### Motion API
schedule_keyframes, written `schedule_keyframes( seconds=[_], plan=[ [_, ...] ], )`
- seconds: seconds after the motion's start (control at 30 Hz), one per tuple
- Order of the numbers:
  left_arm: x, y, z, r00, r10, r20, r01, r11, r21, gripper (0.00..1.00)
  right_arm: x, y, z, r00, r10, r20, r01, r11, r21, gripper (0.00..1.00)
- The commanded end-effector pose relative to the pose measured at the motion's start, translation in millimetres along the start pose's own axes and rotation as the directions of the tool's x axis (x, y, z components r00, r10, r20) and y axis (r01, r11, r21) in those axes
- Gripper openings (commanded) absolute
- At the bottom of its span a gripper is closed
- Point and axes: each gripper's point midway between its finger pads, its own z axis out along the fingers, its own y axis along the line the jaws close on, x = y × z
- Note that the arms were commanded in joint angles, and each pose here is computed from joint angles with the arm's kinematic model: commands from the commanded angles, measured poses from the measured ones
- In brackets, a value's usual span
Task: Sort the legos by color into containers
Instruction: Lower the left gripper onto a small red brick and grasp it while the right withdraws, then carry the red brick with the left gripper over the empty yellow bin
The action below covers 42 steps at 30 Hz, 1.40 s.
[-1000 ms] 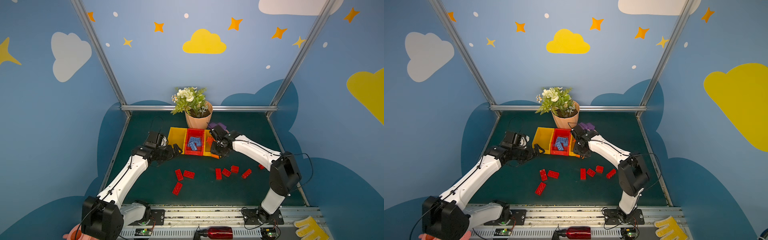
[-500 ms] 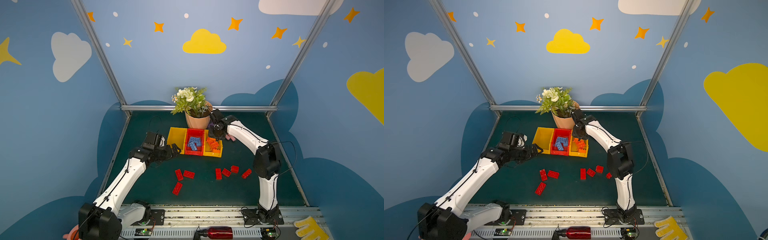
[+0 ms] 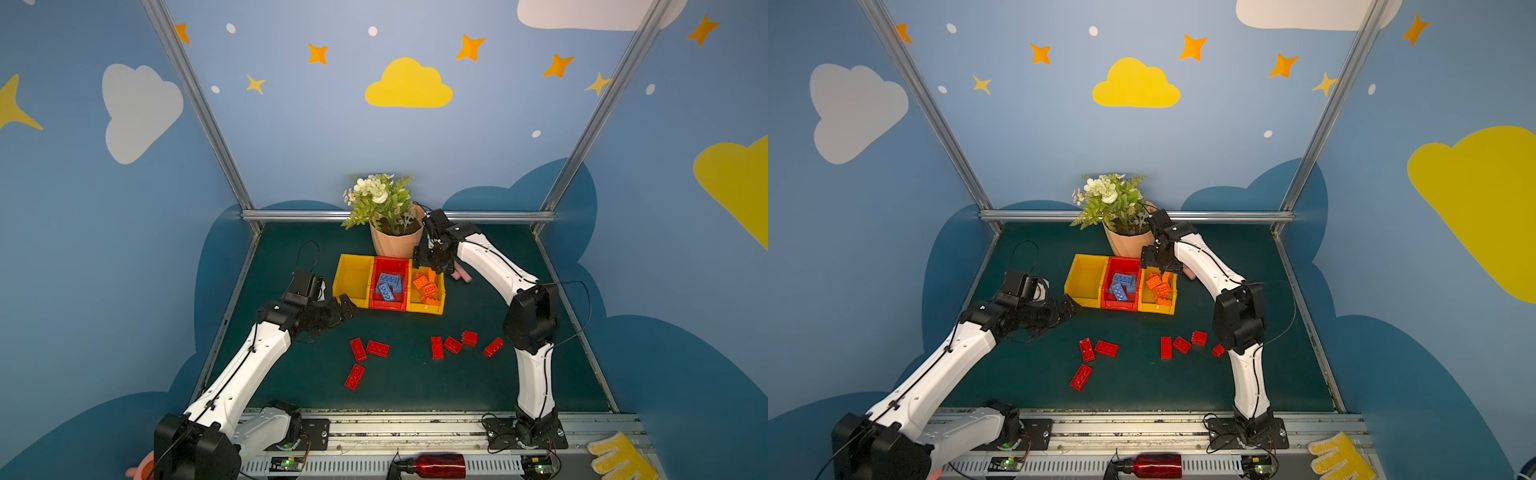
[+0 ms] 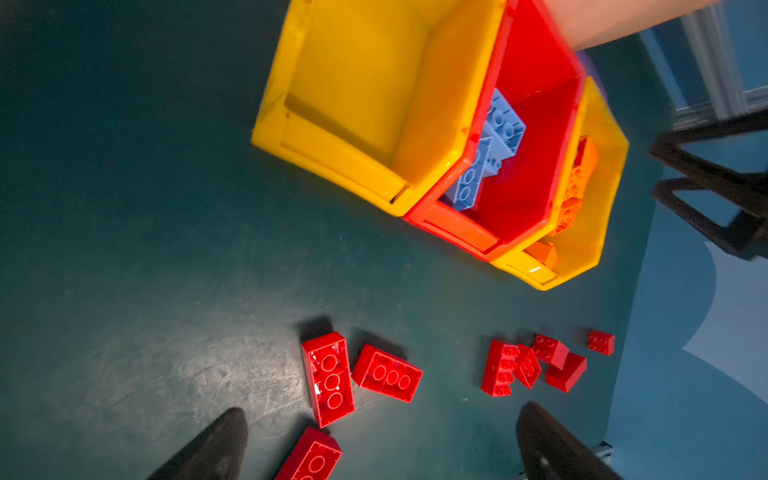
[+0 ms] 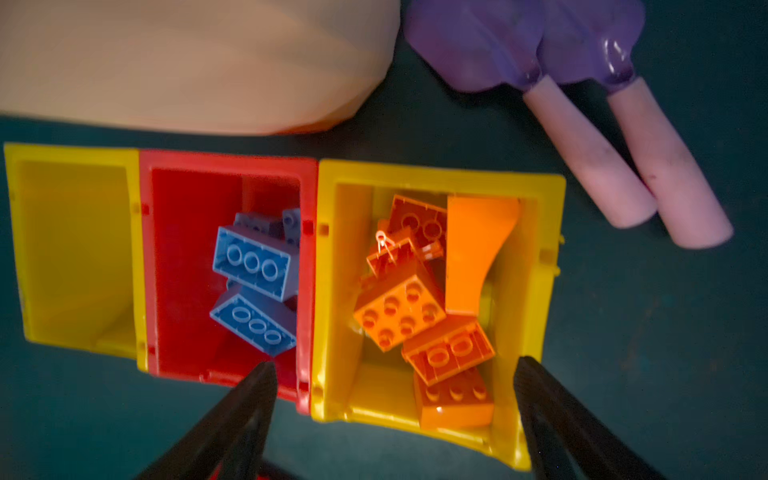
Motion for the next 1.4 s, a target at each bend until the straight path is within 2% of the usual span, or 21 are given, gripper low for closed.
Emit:
schedule_keyframes(
  seconds=[0.0,0.23,0.37,0.57,0.77,1.0,1.17,1.37],
  plan=[
    [19.4,17.5,-1.0,0.997,-0.074,-0.009,0.073,0.996,-0.06,1.0,24.4,0.2,-41.0,0.999,-0.045,-0.017,0.045,0.998,-0.042,0.89],
    [65.3,34.0,14.8,0.991,-0.137,-0.007,0.135,0.985,-0.107,1.0,73.0,-16.6,-83.4,0.995,-0.085,-0.053,0.082,0.996,-0.046,0.91],
    [81.5,44.4,31.2,0.988,-0.152,0.01,0.152,0.974,-0.171,0.99,93.4,-27.3,-104.0,0.996,-0.087,-0.036,0.085,0.995,-0.051,0.92],
    [68.7,40.4,35.1,0.993,-0.074,0.092,0.098,0.951,-0.294,0.97,121.8,-43.9,-126.6,0.998,-0.057,-0.002,0.057,0.996,-0.072,0.92],
    [52.5,37.4,48.1,0.987,-0.059,0.148,0.109,0.929,-0.353,0.93,144.8,-64.8,-140.5,0.999,-0.018,0.045,0.021,0.998,-0.067,0.92],
    [59.4,35.1,75.2,0.997,-0.04,0.06,0.061,0.905,-0.42,0.91,163.9,-88.7,-155.3,0.993,0.035,0.113,-0.029,0.998,-0.054,0.92],
    [59.9,35.8,88.4,0.999,-0.02,0.038,0.035,0.894,-0.448,0.9,178.0,-97.5,-159.8,0.992,0.061,0.115,-0.054,0.997,-0.062,0.92],
    [68.7,42.3,99.4,1.0,-0.025,-0.009,0.017,0.876,-0.482,0.81,185.7,-105.8,-168.0,0.989,0.069,0.129,-0.063,0.997,-0.052,0.92]
  ],
)
